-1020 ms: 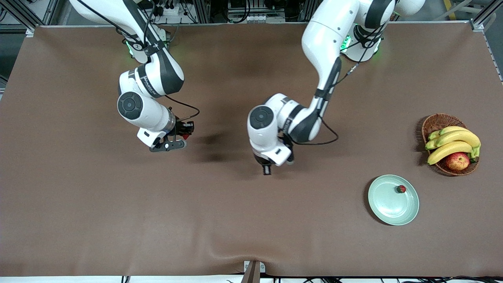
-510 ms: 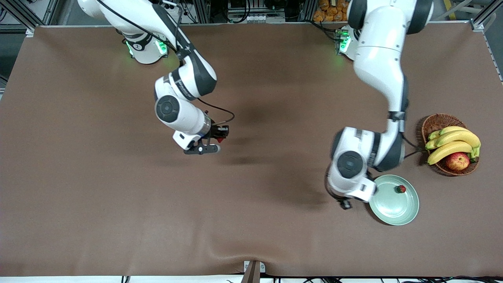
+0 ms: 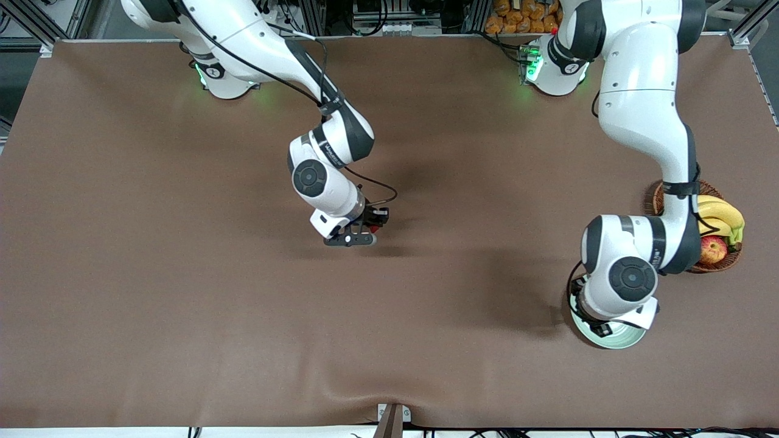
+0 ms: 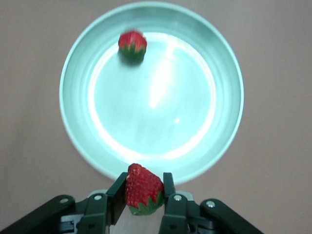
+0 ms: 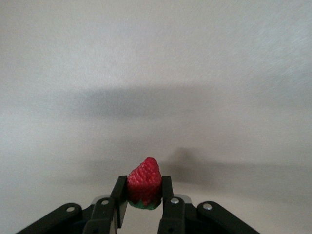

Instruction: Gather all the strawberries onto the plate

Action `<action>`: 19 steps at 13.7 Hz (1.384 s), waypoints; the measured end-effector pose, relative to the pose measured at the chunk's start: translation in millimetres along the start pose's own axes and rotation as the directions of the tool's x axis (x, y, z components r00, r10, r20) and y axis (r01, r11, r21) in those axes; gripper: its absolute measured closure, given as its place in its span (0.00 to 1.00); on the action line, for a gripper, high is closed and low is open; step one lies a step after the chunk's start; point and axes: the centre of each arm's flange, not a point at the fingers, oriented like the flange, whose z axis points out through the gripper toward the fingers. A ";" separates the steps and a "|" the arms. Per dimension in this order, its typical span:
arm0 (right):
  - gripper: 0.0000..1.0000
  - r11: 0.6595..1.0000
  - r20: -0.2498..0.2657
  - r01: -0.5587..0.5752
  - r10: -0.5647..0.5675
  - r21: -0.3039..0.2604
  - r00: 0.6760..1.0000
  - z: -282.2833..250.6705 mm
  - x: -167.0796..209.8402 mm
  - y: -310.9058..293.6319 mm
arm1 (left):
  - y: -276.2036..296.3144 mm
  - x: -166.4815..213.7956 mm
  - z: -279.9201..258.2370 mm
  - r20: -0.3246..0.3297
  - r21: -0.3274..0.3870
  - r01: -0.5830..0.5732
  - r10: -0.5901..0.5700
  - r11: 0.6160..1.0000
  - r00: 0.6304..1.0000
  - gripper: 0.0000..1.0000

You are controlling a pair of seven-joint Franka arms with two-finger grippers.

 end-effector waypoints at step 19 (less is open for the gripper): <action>0.00 0.997 0.058 -0.063 0.065 -0.037 0.996 -143.0 54.9 48.7 | -58.8 -64.9 -16.0 -0.013 0.073 -0.124 0.125 0.990 0.992 0.00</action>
